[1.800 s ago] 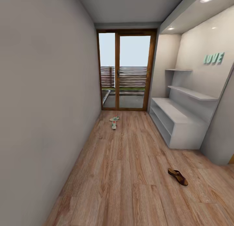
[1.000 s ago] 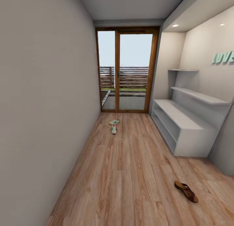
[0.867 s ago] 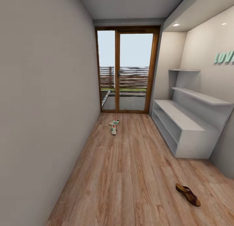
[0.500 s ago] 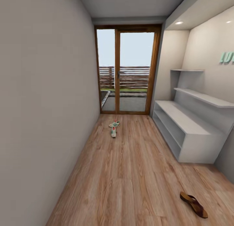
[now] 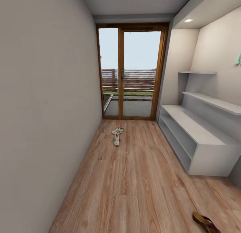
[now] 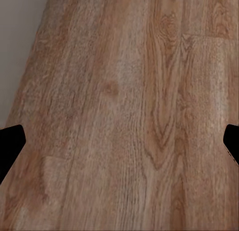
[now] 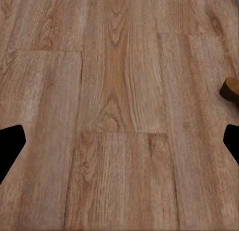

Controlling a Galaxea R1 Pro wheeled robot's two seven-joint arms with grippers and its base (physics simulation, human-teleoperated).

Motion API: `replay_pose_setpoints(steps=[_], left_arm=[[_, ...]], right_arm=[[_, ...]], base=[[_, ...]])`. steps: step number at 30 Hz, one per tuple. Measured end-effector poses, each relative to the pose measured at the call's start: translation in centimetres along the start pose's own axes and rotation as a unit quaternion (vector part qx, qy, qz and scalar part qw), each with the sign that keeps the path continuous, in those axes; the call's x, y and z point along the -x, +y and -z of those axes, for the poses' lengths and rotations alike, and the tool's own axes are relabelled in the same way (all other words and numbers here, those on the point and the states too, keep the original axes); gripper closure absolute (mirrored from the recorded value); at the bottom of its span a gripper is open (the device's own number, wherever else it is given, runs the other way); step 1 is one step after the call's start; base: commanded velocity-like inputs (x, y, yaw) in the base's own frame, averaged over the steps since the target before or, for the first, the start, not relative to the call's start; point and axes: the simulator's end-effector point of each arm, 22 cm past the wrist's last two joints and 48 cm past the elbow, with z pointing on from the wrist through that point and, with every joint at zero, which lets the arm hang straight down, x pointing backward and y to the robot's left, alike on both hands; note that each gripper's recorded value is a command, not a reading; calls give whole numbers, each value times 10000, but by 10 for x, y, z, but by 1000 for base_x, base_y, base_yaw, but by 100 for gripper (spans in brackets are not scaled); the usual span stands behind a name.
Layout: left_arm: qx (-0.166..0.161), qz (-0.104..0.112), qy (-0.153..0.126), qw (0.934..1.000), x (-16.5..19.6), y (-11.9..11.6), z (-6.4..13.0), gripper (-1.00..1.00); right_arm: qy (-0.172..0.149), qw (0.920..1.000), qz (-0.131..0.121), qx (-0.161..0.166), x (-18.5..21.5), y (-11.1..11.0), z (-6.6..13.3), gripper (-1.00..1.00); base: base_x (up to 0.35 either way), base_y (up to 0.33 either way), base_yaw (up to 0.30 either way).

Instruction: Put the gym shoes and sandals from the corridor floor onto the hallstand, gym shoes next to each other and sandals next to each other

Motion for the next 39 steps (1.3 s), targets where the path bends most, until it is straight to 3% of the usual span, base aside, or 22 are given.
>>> replay_pose_setpoints(steps=[3,39], left_arm=[[50,95,-8,9999,0,5,0,-100],[33,61,128,9999,-13,4,-1,-100]], right_arm=[[53,10000,8,-11,-6,-1,1,-100],[178,9998,-20,-64,-16,-3,2,-100]], base=[[338,0,0],[338,0,0]])
